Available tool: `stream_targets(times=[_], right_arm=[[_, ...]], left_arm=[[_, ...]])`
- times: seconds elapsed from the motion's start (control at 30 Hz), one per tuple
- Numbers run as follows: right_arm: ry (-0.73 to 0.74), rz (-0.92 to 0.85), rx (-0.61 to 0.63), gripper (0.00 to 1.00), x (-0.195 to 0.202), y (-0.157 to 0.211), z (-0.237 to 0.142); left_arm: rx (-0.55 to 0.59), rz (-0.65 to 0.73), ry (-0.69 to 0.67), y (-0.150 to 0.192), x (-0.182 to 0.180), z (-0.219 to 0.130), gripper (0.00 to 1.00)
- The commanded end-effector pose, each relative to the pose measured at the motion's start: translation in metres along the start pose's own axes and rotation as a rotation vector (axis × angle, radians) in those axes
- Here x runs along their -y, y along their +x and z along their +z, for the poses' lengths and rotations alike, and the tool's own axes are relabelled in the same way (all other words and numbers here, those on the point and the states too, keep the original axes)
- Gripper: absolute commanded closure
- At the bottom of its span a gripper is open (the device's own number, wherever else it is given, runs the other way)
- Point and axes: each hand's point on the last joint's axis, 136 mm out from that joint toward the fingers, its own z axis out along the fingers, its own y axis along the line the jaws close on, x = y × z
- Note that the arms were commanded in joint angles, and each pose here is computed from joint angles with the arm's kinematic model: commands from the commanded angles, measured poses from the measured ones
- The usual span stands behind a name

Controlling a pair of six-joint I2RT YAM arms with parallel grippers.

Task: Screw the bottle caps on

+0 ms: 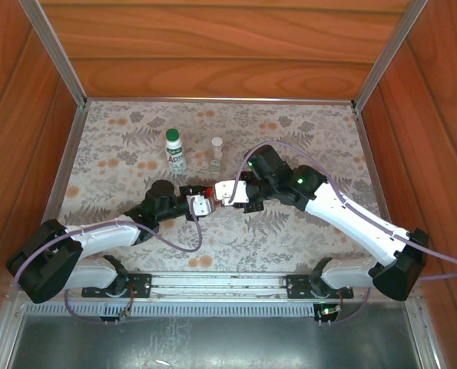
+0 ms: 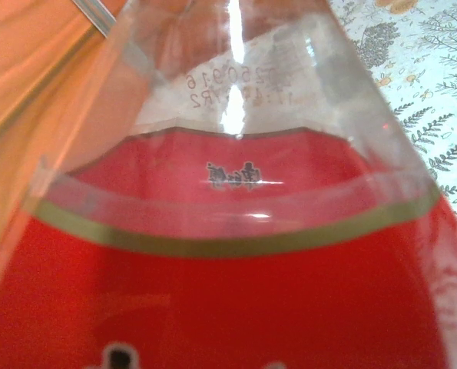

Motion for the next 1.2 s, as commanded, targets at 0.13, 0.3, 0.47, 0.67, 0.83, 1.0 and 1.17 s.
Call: stream_targets(times=[0.13, 0.3, 0.47, 0.67, 0.83, 1.0, 1.17], right_arm=[[0.08, 0.363, 0.054, 0.81, 0.016, -0.012, -0.008], [0.094, 1.143, 0.221, 0.81, 0.034, -0.025, -0.018], [-0.045, 1.382, 0.319, 0.76, 0.029, -0.043, -0.018], [-0.046, 0.871, 0.308, 0.56, 0.009, -0.049, -0.032], [0.017, 0.294, 0.104, 0.54, -0.004, -0.02, -0.042], [0.032, 0.081, -0.06, 0.52, 0.012, -0.004, -0.041], [0.058, 0.021, -0.012, 0.52, 0.021, -0.02, -0.044]], left_arm=[[-0.004, 0.069, -0.035, -0.006, -0.012, 0.004, 0.5], [-0.03, 0.117, -0.052, -0.004, -0.025, 0.017, 0.5], [-0.011, 0.118, -0.046, -0.008, -0.032, 0.024, 0.49], [0.011, 0.093, -0.033, -0.012, -0.028, 0.018, 0.49], [0.026, 0.057, -0.018, -0.013, -0.02, 0.012, 0.49], [0.023, 0.034, -0.016, -0.011, -0.017, 0.008, 0.49], [0.022, 0.023, -0.014, -0.01, -0.016, 0.008, 0.49]])
